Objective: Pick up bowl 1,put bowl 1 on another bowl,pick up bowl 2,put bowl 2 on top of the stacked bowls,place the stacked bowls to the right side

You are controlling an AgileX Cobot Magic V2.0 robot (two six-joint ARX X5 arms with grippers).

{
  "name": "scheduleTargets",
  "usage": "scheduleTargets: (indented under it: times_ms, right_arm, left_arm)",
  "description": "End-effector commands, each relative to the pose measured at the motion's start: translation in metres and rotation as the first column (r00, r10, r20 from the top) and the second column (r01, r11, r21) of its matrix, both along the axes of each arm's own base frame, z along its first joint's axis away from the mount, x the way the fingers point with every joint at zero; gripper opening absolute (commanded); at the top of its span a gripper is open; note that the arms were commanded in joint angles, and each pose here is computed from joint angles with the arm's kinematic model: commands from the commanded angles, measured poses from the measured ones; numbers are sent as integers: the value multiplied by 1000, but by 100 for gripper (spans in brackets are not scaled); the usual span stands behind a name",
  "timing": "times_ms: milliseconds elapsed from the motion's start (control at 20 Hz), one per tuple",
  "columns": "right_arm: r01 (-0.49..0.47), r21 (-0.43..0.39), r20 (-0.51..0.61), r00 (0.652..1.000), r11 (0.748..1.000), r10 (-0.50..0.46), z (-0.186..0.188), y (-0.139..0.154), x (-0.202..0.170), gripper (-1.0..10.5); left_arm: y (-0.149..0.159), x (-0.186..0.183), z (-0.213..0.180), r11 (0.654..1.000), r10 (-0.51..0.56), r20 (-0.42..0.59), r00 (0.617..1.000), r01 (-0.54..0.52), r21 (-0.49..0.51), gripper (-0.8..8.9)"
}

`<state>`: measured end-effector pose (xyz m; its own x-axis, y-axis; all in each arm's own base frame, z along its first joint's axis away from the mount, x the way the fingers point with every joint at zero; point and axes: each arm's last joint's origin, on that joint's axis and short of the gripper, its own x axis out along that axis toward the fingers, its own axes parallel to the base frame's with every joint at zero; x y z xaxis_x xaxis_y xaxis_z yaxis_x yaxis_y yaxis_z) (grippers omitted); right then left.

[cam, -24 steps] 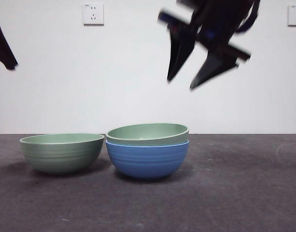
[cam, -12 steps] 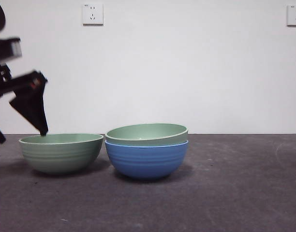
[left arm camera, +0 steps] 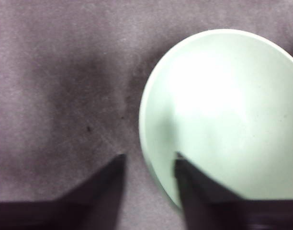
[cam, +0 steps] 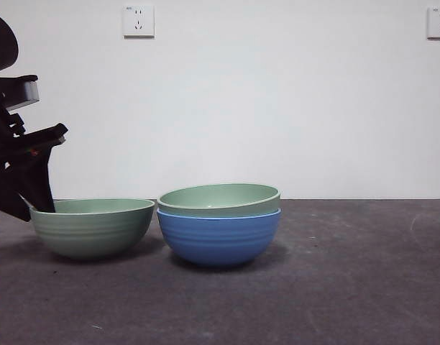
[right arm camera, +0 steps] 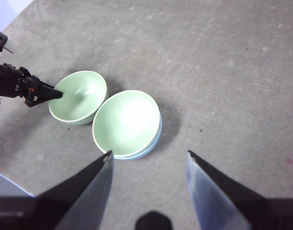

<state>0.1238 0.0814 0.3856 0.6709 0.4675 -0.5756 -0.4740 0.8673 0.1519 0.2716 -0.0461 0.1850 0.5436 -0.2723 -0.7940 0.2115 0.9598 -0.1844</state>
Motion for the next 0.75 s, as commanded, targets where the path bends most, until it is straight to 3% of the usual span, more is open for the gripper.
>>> scheduleTargets:
  times_ms: [50,400,750]
  right_arm:
    - [-3,-3,2,1000,1000,3,0,0,-1,252]
    - [-3,-4,0,1000,1000,3,-1,0,-1,252]
    - [-3,-6,0,1000,1000,3,-1,0,-1,252]
  left_arm:
    - [-1,1,0,1000,2,1,1000,-2,-6,-11]
    - [-4,8,13,997,14,26,1000,-12,-78,-8]
    - [-42,16,94,985,-126,109,986,137,-104,-8]
